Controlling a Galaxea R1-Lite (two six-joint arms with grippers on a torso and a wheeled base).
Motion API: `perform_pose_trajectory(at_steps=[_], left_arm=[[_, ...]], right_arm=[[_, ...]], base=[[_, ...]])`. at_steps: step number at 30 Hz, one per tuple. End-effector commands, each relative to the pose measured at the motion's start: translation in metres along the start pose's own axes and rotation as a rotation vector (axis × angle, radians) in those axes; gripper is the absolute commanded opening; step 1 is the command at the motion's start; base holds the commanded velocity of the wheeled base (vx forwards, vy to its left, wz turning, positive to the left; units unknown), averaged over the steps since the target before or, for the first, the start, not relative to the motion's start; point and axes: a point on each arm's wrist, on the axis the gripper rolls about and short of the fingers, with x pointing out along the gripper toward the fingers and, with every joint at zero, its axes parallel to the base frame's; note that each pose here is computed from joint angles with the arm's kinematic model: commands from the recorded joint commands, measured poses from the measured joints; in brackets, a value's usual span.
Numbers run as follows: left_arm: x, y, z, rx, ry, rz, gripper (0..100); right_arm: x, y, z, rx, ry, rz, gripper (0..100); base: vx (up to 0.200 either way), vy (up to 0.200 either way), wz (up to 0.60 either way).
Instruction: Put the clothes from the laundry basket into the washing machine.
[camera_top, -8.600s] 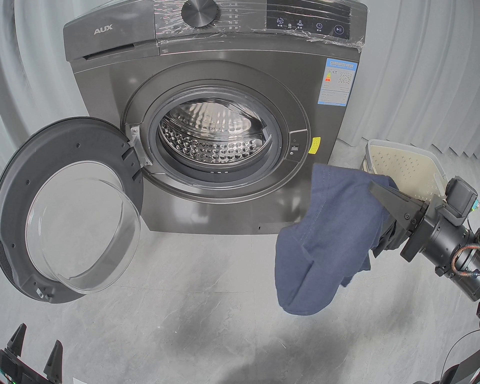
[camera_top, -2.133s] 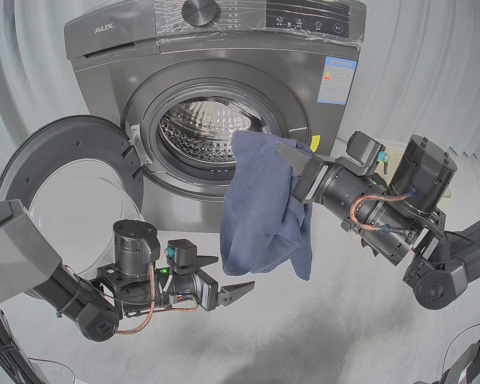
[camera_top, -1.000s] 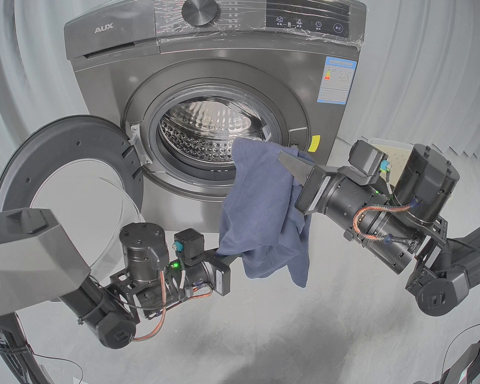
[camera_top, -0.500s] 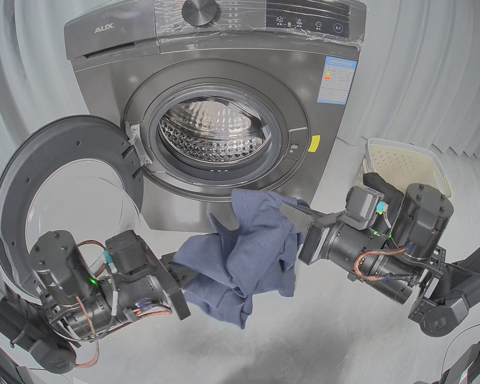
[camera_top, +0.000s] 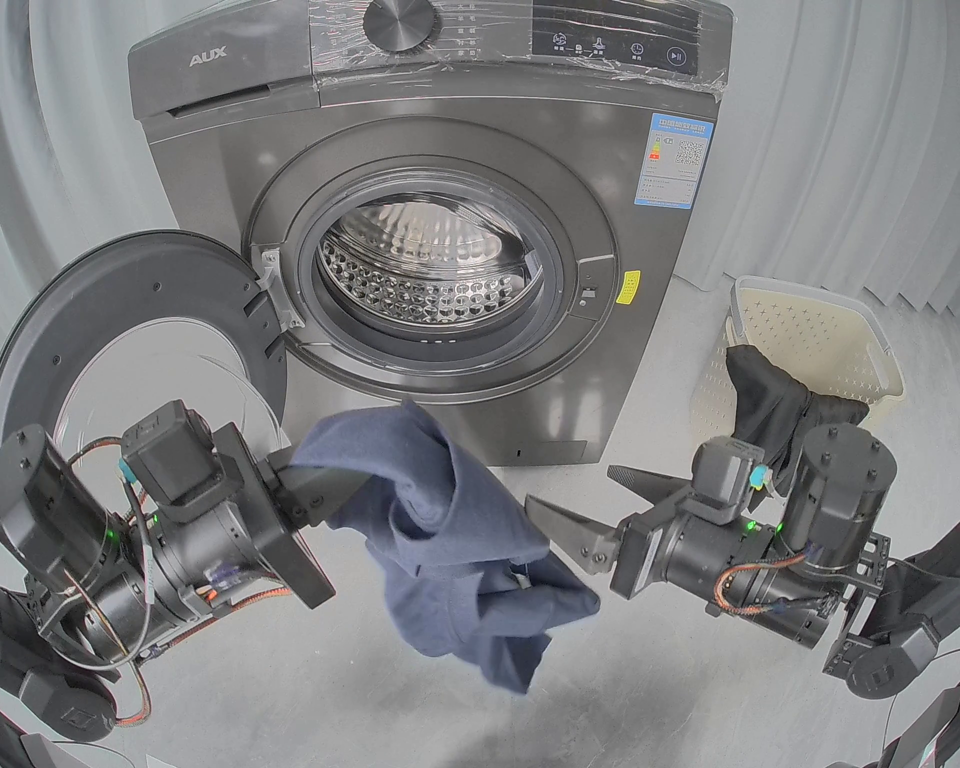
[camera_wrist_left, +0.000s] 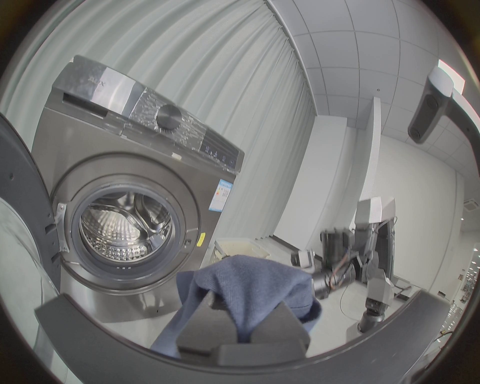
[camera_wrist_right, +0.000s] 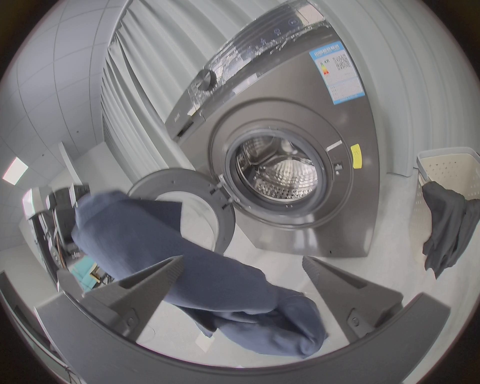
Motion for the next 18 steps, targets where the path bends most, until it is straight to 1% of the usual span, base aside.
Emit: perform_pose_trajectory(at_steps=[1,4,7,11,13,18], left_arm=[[0.006,0.002,0.012,-0.003,-0.067,0.004,0],[0.011,0.003,0.017,-0.009,-0.091,0.004,0],[0.013,0.003,0.02,-0.012,-0.107,0.009,0],[0.014,0.004,0.021,-0.012,-0.114,0.02,0],[0.017,0.005,0.024,-0.009,-0.128,0.04,0],[0.02,0.006,0.029,-0.004,-0.157,0.057,0]], right_arm=[[-0.009,-0.007,-0.018,-0.032,0.08,-0.01,100],[-0.013,-0.011,-0.023,-0.046,0.106,-0.008,100],[-0.014,-0.011,-0.025,-0.052,0.119,0.0,100],[-0.015,-0.012,-0.027,-0.054,0.127,0.003,100],[-0.012,-0.013,-0.032,-0.056,0.146,-0.001,100],[-0.01,-0.012,-0.035,-0.057,0.157,0.003,100]], base=[[0.0,0.0,0.0],[0.0,0.0,0.0],[0.0,0.0,0.0],[0.0,0.0,0.0],[0.0,0.0,0.0],[0.0,0.0,0.0]])
